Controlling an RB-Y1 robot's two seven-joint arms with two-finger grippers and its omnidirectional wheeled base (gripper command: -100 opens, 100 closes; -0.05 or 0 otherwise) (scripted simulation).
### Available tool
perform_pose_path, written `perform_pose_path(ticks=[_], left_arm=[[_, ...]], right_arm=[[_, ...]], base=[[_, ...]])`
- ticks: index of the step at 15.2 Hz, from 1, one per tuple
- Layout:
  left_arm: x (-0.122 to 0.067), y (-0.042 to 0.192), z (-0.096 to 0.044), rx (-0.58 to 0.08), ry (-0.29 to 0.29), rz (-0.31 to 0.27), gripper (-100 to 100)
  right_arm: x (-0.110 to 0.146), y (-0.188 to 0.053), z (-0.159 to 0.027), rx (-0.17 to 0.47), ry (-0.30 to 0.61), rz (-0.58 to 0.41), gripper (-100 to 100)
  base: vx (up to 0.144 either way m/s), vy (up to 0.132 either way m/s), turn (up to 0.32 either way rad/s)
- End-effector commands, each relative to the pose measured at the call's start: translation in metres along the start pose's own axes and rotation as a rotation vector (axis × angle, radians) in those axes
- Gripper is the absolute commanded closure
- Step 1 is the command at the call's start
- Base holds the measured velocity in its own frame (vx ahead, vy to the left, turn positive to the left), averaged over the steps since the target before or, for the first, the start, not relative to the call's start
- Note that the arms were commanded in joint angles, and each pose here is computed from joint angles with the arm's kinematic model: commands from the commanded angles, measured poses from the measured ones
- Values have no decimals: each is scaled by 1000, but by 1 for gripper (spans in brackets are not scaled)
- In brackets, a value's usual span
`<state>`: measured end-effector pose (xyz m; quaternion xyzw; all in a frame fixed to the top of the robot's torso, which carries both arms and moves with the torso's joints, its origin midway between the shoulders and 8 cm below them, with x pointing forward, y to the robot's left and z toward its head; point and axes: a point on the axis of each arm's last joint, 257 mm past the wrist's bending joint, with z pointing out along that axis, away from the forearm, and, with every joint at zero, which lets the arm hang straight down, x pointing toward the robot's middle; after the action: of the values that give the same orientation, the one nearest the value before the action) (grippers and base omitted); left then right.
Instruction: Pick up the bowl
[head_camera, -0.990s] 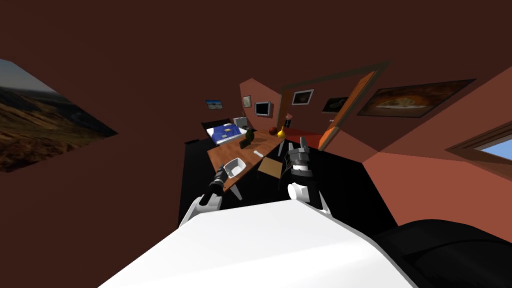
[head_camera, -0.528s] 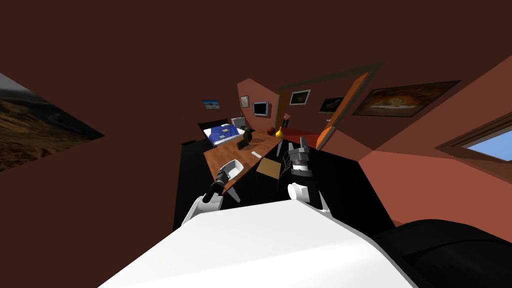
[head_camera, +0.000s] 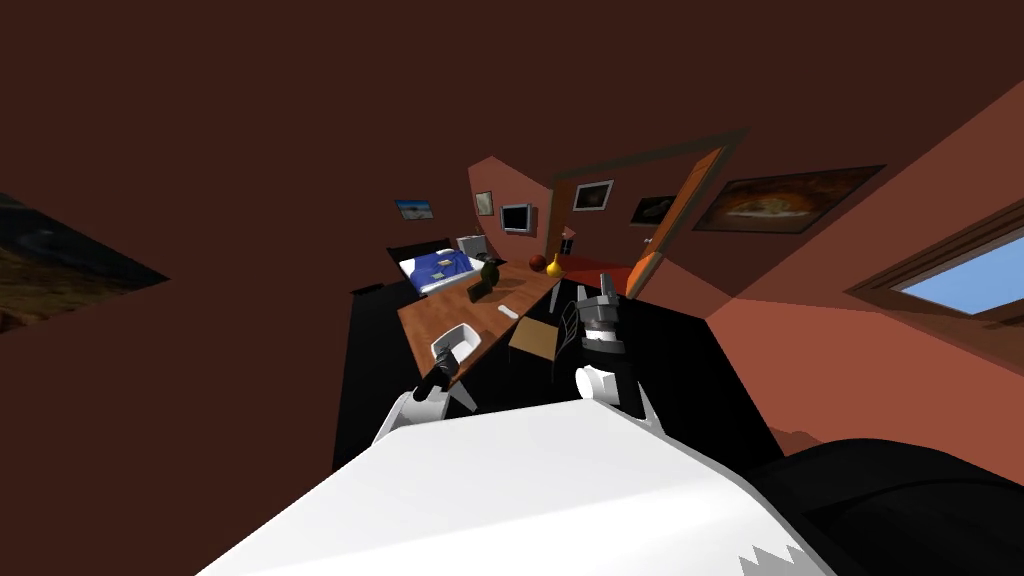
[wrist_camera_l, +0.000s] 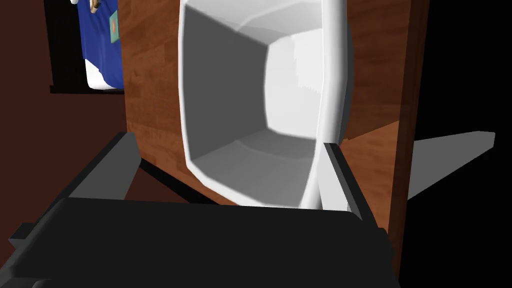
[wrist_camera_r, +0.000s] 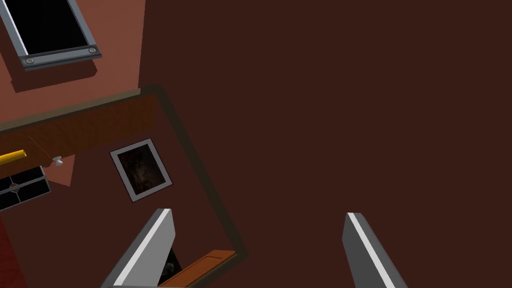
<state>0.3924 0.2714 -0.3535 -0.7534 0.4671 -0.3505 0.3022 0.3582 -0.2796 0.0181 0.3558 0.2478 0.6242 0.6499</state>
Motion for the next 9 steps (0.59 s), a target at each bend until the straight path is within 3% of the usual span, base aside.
perform_pose_path(ticks=[1, 9], left_arm=[[-9, 14, 2, -47, -37, -36, -100], [-29, 51, 1, -164, -145, -117, -100]], right_arm=[[0, 0, 0, 0, 0, 0, 0], [0, 0, 0, 0, 0, 0, 0]], base=[[51, -30, -58], [51, -20, -49]])
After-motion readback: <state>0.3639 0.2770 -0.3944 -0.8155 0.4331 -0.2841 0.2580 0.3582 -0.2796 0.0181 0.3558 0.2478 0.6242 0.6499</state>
